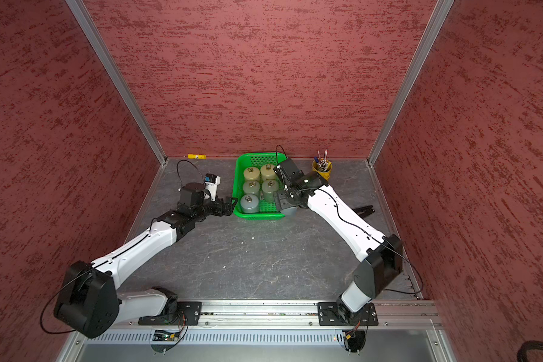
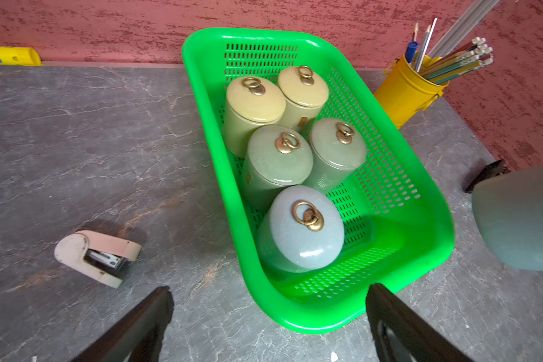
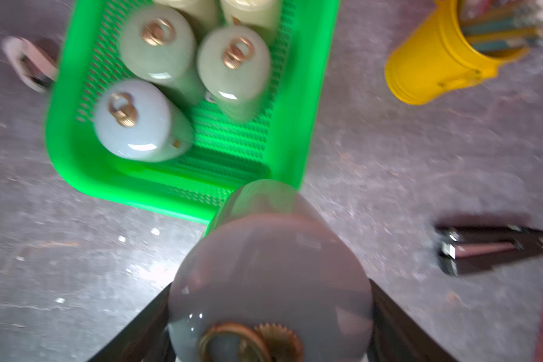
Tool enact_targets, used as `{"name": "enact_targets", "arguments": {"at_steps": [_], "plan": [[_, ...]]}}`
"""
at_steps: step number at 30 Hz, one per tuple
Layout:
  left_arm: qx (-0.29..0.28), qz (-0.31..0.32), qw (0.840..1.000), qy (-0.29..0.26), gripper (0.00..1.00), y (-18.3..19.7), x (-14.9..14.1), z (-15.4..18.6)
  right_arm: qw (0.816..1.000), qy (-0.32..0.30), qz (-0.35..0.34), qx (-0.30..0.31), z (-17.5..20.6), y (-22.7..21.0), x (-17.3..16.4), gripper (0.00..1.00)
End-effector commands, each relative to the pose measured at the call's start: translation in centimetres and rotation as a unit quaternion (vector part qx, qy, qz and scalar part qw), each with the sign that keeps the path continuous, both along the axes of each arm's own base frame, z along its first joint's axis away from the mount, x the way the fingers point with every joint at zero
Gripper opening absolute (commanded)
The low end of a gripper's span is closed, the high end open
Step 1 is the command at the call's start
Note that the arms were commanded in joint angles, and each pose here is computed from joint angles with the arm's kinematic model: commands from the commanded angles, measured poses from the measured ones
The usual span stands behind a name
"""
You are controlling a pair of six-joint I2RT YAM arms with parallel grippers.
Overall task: Take the tea canister out of the basket
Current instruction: Pick up the tea canister from the basket, then place the tea canister at the center of the board.
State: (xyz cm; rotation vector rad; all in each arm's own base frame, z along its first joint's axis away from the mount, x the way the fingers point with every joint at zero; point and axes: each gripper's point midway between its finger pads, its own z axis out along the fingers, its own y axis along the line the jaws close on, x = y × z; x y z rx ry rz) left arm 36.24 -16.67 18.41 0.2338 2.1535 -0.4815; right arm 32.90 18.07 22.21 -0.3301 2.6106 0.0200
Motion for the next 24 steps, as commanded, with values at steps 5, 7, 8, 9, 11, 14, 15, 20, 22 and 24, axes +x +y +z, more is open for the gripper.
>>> {"name": "enact_targets", "arguments": {"at_steps": [5,7,8,9,11,14,15,20,22,24], "plan": [[-0.01,-0.029,0.999,-0.025,1.0,-1.0,-0.7,1.4,0.998,0.003,-0.052,-0.043,-2.2,-4.5,-2.0,0.0],[-0.01,-0.027,0.999,-0.022,1.0,-1.0,-0.7,1.3,0.998,0.014,-0.056,-0.041,-3.5,-4.6,-2.2,0.0],[-0.01,-0.027,0.999,-0.02,1.0,-1.0,-0.8,1.1,0.997,0.015,-0.058,-0.039,-4.2,-4.5,-2.2,0.0],[-0.009,-0.028,0.999,-0.02,1.0,-1.0,-0.8,1.2,0.997,0.017,-0.061,-0.037,-4.8,-4.6,-2.1,0.0],[-0.011,-0.031,0.999,-0.019,1.0,-1.1,-0.9,1.2,0.997,0.02,-0.067,-0.029,-6.1,-4.4,-2.0,0.0],[-0.012,-0.032,0.999,-0.019,1.0,-1.1,-1.2,1.7,0.997,0.028,-0.069,-0.019,-7.8,-3.9,-1.6,0.0],[-0.012,-0.031,0.999,-0.021,1.0,-1.0,-1.3,1.8,0.997,0.029,-0.07,-0.018,-8.2,-3.9,-1.5,0.0],[-0.009,-0.02,0.999,-0.028,1.0,-0.5,-1.4,2.0,0.997,0.03,-0.071,-0.009,-9.3,-3.6,-1.1,0.0],[-0.009,-0.021,0.999,-0.027,1.0,-0.6,-1.3,1.9,0.997,0.036,-0.069,-0.004,-9.9,-3.4,-1.2,0.0],[-0.011,-0.024,0.999,-0.023,1.0,-0.8,-1.3,1.7,0.997,0.041,-0.068,0.001,-10.4,-3.2,-1.3,0.0]]}}
